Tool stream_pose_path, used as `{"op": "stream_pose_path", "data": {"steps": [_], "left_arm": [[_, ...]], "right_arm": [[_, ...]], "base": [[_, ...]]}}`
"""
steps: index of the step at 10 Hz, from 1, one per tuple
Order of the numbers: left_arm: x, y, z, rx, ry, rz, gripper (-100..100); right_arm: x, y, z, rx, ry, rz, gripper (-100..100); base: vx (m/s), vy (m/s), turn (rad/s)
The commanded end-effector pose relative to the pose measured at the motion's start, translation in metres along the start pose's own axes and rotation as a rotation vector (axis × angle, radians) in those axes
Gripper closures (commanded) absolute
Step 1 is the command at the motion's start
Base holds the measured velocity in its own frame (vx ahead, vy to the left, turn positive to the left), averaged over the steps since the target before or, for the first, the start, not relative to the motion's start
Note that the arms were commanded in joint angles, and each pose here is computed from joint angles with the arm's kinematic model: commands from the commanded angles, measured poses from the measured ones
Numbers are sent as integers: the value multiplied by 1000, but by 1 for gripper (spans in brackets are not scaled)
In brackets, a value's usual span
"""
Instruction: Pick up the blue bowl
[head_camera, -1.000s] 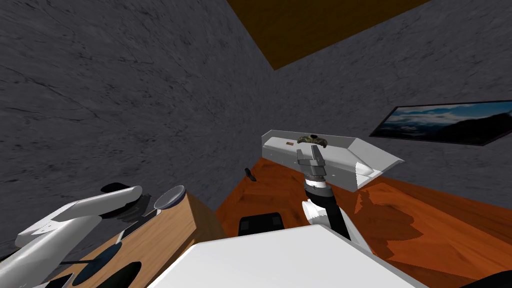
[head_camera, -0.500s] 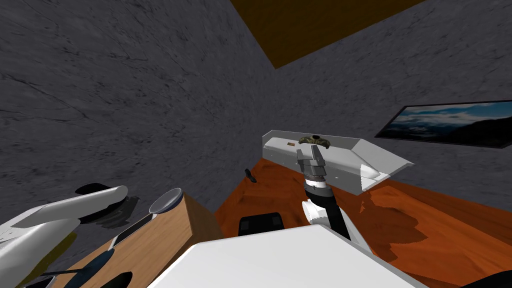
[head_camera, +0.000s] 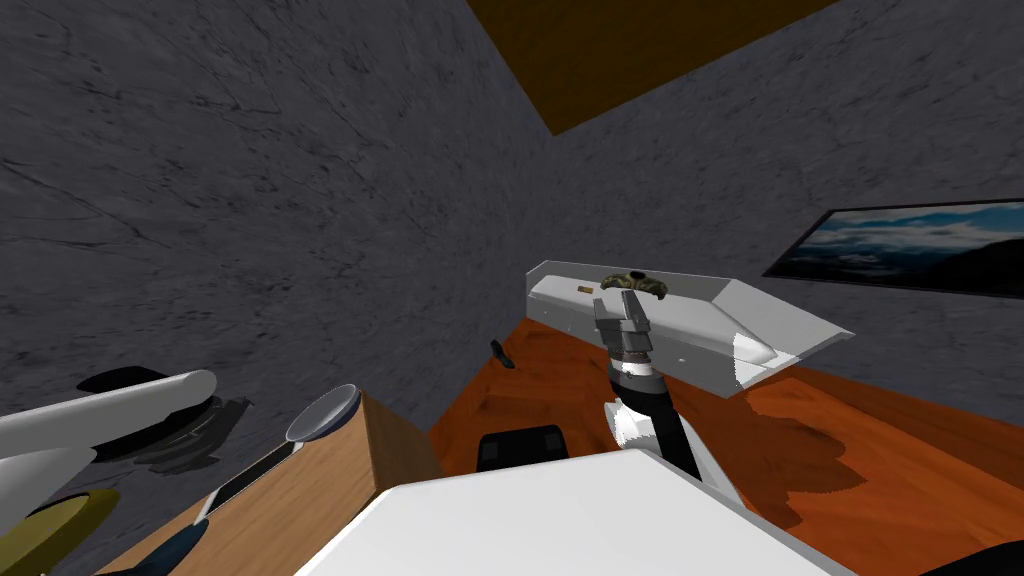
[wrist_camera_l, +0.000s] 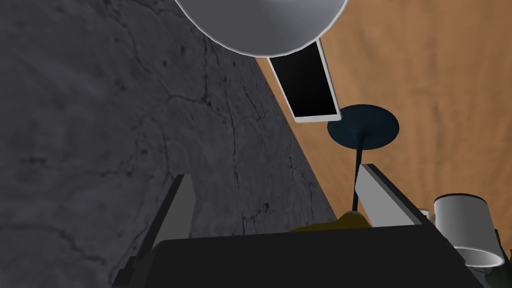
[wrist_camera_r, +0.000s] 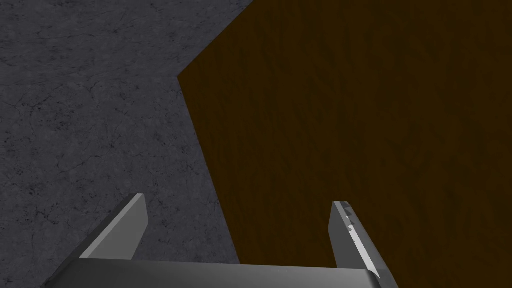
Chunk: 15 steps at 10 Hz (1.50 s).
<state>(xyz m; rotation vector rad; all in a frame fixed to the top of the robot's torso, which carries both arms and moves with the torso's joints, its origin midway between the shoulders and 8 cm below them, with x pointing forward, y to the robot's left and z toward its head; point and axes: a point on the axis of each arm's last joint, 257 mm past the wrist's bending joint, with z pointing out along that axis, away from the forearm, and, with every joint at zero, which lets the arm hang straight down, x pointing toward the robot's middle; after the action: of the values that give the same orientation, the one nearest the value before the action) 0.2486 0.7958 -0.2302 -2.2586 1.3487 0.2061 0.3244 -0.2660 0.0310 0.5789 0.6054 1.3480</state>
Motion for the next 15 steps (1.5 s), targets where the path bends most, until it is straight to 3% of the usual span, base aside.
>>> {"op": "stream_pose_path", "data": {"steps": [1, 4, 7, 9, 12, 13, 14, 15], "left_arm": [[0, 6, -2, -20, 19, 16, -100], [22, 20, 2, -60, 80, 42, -100], [60, 40, 10, -110, 164, 68, -100], [76, 50, 14, -135, 199, 78, -100], [112, 81, 24, -203, 274, 98, -100], [112, 81, 24, -203, 274, 98, -100], [126, 104, 33, -249, 300, 104, -100], [126, 104, 33, -249, 300, 104, -100]], "right_arm": [[0, 0, 0, 0, 0, 0, 0], [0, 0, 0, 0, 0, 0, 0], [0, 0, 0, 0, 0, 0, 0], [0, 0, 0, 0, 0, 0, 0], [0, 0, 0, 0, 0, 0, 0], [0, 0, 0, 0, 0, 0, 0], [0, 0, 0, 0, 0, 0, 0], [0, 0, 0, 0, 0, 0, 0]], "base": [[45, 43, -36], [-4, 65, -68], [-60, 79, -88], [-53, 73, -83], [-48, 63, -89], [-25, 42, -16], [-12, 42, -24], [-6, 35, -25]]}}
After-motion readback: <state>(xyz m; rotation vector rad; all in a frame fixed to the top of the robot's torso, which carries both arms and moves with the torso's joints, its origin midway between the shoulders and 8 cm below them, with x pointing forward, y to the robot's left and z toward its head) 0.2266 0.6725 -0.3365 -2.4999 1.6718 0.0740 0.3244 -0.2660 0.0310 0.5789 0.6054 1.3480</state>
